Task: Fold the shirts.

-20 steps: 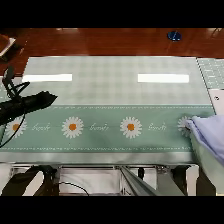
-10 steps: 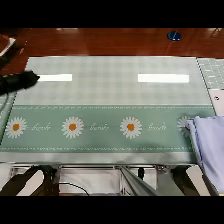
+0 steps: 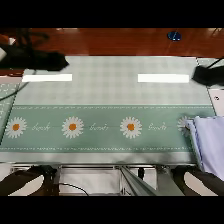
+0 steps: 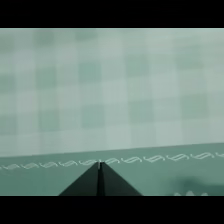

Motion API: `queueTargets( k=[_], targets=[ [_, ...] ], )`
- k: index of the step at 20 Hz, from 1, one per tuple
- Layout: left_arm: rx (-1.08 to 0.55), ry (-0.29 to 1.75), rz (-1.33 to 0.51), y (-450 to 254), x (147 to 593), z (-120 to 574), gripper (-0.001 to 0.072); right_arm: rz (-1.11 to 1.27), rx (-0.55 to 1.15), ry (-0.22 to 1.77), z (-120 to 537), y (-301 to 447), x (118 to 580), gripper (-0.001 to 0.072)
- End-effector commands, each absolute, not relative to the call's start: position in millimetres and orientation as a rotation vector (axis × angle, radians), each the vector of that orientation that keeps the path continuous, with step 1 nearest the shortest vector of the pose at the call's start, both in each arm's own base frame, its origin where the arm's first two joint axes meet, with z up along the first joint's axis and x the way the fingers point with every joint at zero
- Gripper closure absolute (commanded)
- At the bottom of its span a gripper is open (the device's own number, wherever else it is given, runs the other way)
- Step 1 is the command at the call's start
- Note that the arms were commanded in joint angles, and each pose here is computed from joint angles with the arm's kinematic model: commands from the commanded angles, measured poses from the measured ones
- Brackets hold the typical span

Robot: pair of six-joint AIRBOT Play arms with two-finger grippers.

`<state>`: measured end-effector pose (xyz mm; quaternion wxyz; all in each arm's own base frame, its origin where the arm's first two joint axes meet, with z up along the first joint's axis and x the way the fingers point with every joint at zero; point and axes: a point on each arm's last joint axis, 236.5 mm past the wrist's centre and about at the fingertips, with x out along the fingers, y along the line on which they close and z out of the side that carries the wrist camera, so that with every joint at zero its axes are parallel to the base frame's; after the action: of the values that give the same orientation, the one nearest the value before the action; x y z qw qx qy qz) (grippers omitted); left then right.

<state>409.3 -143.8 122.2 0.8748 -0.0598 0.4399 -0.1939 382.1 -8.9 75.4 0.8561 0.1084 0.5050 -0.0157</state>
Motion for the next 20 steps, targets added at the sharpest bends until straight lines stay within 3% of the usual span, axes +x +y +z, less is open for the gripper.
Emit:
queueTargets(
  k=[1,3,7,11,20],
  targets=[
    [-0.042,1.095,-0.247,-125.2,382.6,34.0,0.0685,-0.121,0.184,1.251,-22.8,7.4,356.8,0.0697],
    [-0.079,1.148,-0.215,-117.6,371.4,11.3,0.0685,-0.002,0.204,1.313,-24.4,21.9,354.3,0.0697],
    [-0.103,1.102,-0.220,-124.7,382.9,5.9,0.0685,0.011,0.202,1.210,-9.8,23.8,382.6,0.0697],
    [-0.106,1.082,-0.221,-125.8,388.4,8.1,0.0685,0.024,0.181,1.337,-27.9,23.6,362.1,0.0696],
    [-0.106,1.082,-0.220,-125.7,388.7,7.9,0.0685,0.021,0.178,1.335,-27.7,23.0,362.3,0.0696]
  ],
)
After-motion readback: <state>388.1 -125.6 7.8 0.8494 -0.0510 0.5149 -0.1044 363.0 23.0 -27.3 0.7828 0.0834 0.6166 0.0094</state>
